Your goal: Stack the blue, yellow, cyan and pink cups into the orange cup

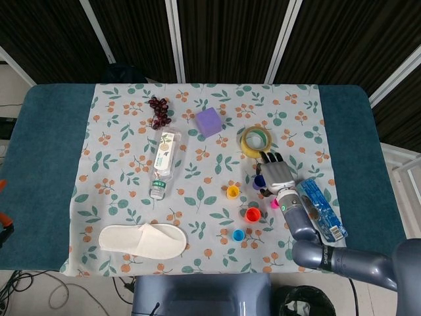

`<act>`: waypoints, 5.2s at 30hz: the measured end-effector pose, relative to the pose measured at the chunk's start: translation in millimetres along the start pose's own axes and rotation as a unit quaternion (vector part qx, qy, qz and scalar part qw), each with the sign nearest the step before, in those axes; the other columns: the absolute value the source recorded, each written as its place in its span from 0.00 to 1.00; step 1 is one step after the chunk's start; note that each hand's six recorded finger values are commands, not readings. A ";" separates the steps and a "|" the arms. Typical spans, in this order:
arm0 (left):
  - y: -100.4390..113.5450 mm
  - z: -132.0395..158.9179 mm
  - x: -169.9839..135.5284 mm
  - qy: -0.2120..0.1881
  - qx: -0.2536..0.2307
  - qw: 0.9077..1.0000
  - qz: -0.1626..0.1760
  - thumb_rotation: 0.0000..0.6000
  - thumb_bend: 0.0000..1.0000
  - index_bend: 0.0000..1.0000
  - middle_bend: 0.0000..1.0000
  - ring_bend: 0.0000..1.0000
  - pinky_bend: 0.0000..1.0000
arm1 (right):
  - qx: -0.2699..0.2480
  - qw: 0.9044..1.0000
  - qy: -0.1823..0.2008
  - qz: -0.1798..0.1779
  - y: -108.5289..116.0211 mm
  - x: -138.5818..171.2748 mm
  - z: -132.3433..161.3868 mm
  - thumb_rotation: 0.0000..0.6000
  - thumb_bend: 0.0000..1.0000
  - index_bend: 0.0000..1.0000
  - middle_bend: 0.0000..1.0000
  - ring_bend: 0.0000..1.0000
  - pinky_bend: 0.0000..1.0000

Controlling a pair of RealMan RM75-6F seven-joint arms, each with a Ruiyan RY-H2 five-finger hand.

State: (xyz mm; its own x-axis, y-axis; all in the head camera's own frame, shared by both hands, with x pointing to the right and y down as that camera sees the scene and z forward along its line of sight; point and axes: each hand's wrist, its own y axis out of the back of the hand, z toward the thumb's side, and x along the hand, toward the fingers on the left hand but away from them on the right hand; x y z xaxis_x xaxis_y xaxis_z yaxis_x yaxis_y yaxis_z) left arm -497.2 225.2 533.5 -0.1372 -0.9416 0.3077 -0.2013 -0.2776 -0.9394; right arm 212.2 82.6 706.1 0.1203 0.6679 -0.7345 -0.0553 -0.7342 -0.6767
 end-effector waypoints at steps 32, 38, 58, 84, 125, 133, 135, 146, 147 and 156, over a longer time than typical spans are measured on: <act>0.9 -1.2 -0.6 0.003 0.002 1.000 0.001 1.00 0.81 0.14 0.03 0.02 0.08 | -0.009 1.000 0.000 -0.002 7.2 0.2 2.9 1.00 0.39 0.51 0.00 0.00 0.01; 0.5 -0.8 -0.4 0.002 0.002 1.000 0.001 1.00 0.81 0.14 0.03 0.02 0.08 | -0.015 1.000 0.001 -0.012 28.1 9.6 -1.1 1.00 0.40 0.51 0.00 0.00 0.01; 0.6 1.5 -0.7 0.003 -0.009 1.000 0.003 1.00 0.81 0.14 0.03 0.02 0.08 | -0.022 0.995 0.100 -0.018 30.6 123.3 9.7 1.00 0.40 0.51 0.00 0.00 0.01; 2.4 2.8 -0.5 0.000 -0.005 1.000 0.007 1.00 0.81 0.14 0.03 0.02 0.08 | -0.029 0.995 0.092 0.001 1.0 110.0 13.0 1.00 0.39 0.51 0.00 0.00 0.01; 3.3 2.3 -0.8 -0.001 -0.002 1.000 0.008 1.00 0.81 0.14 0.03 0.02 0.08 | -0.041 0.996 0.081 -0.009 3.0 99.8 12.8 1.00 0.40 0.12 0.00 0.00 0.01; 3.2 2.8 -0.8 0.000 -0.001 1.000 0.009 1.00 0.81 0.14 0.03 0.02 0.08 | -0.041 0.996 0.082 -0.013 14.7 84.1 29.1 1.00 0.40 0.18 0.00 0.00 0.01; 3.1 1.8 -0.5 0.001 -0.002 1.000 0.009 1.00 0.81 0.14 0.03 0.02 0.08 | -0.036 0.996 0.080 -0.009 15.2 77.3 36.3 1.00 0.40 0.21 0.00 0.00 0.01; 0.2 1.8 0.7 0.003 -0.007 1.000 0.003 1.00 0.81 0.14 0.03 0.02 0.08 | -0.016 0.997 0.068 0.011 2.4 40.4 77.7 1.00 0.39 0.31 0.00 0.00 0.01; 0.4 1.4 0.9 0.003 -0.008 1.000 0.003 1.00 0.81 0.14 0.03 0.02 0.08 | -0.016 0.998 0.067 0.011 1.4 38.5 79.3 1.00 0.39 0.32 0.00 0.00 0.01; 0.9 1.0 1.2 0.004 -0.009 1.000 0.004 1.00 0.81 0.14 0.03 0.02 0.08 | -0.017 0.998 0.063 0.012 -8.8 24.5 86.3 1.00 0.40 0.34 0.00 0.00 0.01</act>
State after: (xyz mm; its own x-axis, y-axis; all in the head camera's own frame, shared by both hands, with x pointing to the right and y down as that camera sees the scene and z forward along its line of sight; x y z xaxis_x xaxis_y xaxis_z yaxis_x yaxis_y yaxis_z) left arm -496.6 223.6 532.9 -0.1473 -0.9418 0.3023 -0.2168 -0.2675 -0.9389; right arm 130.0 115.9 689.6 0.2434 0.6307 -0.7369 -0.0263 -0.7552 -0.6550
